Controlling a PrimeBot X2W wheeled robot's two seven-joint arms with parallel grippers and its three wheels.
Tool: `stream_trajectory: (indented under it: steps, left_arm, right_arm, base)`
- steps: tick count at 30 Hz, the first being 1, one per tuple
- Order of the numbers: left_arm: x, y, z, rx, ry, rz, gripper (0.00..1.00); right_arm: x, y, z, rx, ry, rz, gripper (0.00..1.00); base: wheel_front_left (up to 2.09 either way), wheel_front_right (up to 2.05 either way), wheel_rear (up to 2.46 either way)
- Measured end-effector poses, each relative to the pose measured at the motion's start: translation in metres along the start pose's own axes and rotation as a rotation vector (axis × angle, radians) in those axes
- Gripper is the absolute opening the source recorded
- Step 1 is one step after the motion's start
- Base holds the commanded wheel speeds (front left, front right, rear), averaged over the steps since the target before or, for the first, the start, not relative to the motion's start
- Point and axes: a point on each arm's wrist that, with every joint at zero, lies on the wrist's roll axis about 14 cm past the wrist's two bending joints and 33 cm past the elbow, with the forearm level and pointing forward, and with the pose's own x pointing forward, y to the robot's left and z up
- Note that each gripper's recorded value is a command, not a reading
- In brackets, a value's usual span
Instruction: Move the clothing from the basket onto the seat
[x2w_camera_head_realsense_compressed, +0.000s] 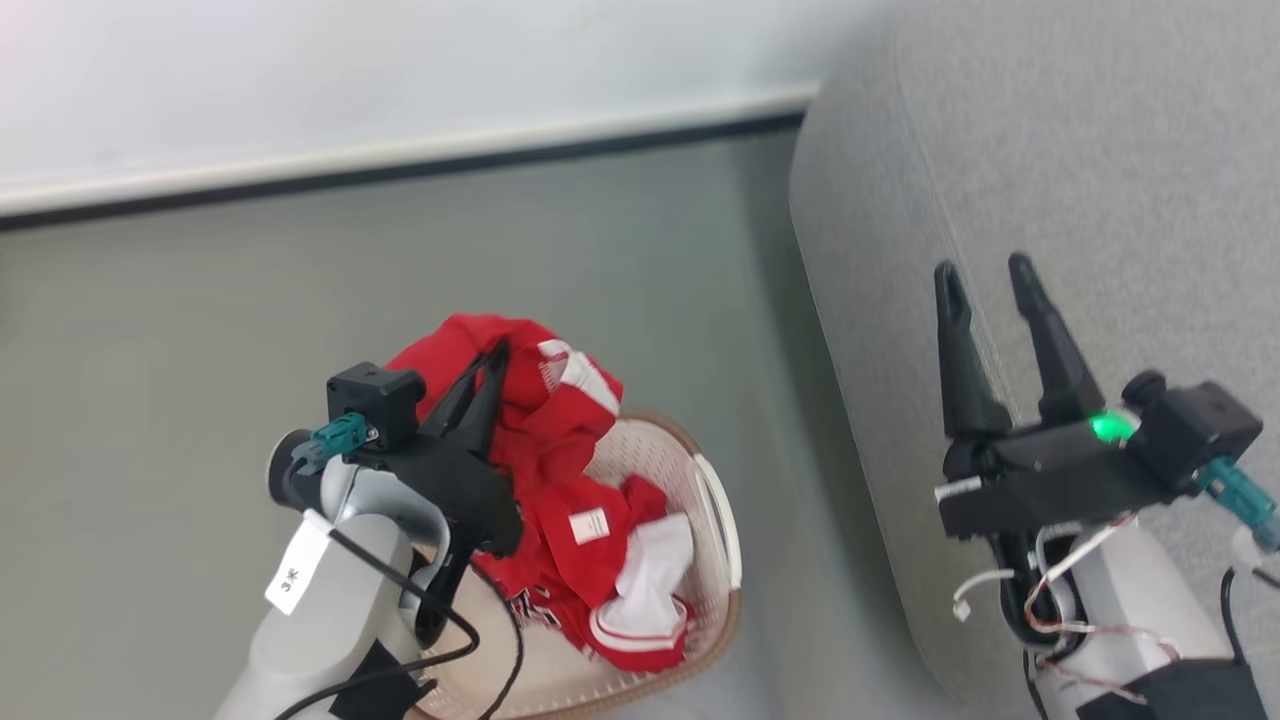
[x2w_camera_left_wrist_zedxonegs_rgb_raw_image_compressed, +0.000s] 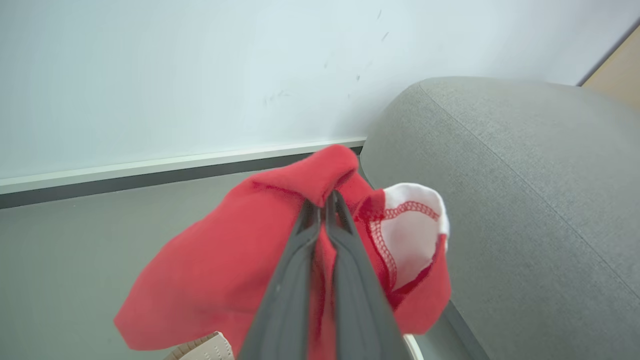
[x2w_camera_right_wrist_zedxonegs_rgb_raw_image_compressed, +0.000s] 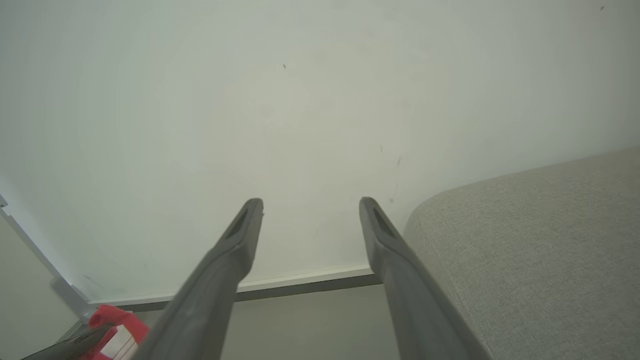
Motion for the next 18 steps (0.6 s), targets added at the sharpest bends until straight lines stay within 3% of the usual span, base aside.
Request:
stream_trajectory:
  steps: [5, 18]
  left_arm:
    - [-0.013, -0.023, 0.05, -0.001, -0.137, -0.049, 0.0]
    - [-0.054, -0.084, 0.164, 0.118, -0.416, -0.183, 0.0]
  right_arm:
    - [-0.014, 0.013, 0.006, 0.017, 0.0, 0.018, 1.0]
    - [-0.055, 0.062, 0.021, 0.058, -0.012, 0.134, 1.0]
  base:
    - [0.0, 0.0, 0.0]
    - [0.0, 0.0, 0.0]
